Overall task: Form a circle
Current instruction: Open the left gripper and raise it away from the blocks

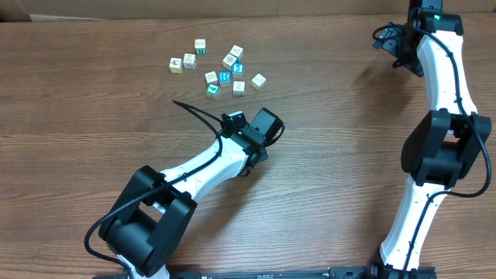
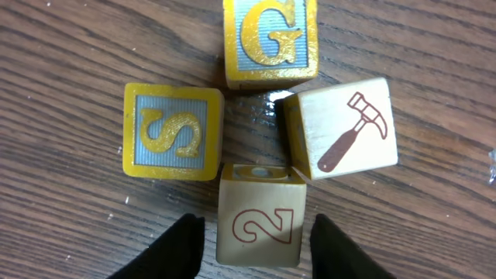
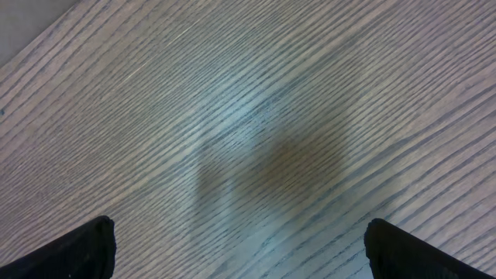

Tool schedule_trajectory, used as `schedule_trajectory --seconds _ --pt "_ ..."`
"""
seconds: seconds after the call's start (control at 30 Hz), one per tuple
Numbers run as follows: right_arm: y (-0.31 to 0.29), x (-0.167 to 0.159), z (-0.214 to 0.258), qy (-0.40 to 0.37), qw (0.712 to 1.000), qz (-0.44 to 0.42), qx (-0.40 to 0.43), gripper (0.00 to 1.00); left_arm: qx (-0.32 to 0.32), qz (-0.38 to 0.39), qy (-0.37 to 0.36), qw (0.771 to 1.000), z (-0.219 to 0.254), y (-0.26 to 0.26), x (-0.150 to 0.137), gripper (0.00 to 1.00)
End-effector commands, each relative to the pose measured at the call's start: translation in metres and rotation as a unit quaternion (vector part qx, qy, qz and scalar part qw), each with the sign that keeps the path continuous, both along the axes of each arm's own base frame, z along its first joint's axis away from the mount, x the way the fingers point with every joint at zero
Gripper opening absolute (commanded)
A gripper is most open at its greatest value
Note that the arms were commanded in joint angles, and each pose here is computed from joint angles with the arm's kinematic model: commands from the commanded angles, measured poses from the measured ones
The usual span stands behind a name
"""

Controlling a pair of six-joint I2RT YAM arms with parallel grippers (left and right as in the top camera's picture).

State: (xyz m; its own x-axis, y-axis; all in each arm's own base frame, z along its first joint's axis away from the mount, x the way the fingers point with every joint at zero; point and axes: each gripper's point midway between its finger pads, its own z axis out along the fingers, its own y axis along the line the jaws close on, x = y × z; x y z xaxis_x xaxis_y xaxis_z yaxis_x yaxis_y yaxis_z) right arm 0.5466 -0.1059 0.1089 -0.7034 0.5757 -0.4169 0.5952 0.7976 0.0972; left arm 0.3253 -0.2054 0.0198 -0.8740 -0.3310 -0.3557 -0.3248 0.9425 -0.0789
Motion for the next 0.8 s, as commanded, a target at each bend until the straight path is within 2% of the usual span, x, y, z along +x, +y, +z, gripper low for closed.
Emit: schedule_trajectory --seconds 0.0,0.17,0.43,0.63,0.77 --pt "0.0 0.003 0.018 -0.019 1.0 -0.001 -0.006 1.0 0.006 -0.004 -0.005 1.0 -0.001 -0.003 0.003 0.45" --pt "0.0 0.003 0.018 -0.019 1.0 -0.001 -0.006 1.0 0.001 -0.025 -0.012 1.0 0.011 -0.009 0.009 0.5" --pt "0.0 0.003 0.018 -0.019 1.0 -0.001 -0.006 1.0 -0.014 -0.053 -0.063 0.997 0.097 -0.019 0.047 0.52" --pt "0.0 0.003 0.018 -0.019 1.0 -0.001 -0.006 1.0 -0.009 -0.025 -0.072 0.997 0.144 0.015 0.074 0.54" --pt "0.0 0.003 0.018 -0.019 1.0 -0.001 -0.006 1.0 -0.008 -0.005 -0.057 0.998 0.146 0.048 0.084 0.59"
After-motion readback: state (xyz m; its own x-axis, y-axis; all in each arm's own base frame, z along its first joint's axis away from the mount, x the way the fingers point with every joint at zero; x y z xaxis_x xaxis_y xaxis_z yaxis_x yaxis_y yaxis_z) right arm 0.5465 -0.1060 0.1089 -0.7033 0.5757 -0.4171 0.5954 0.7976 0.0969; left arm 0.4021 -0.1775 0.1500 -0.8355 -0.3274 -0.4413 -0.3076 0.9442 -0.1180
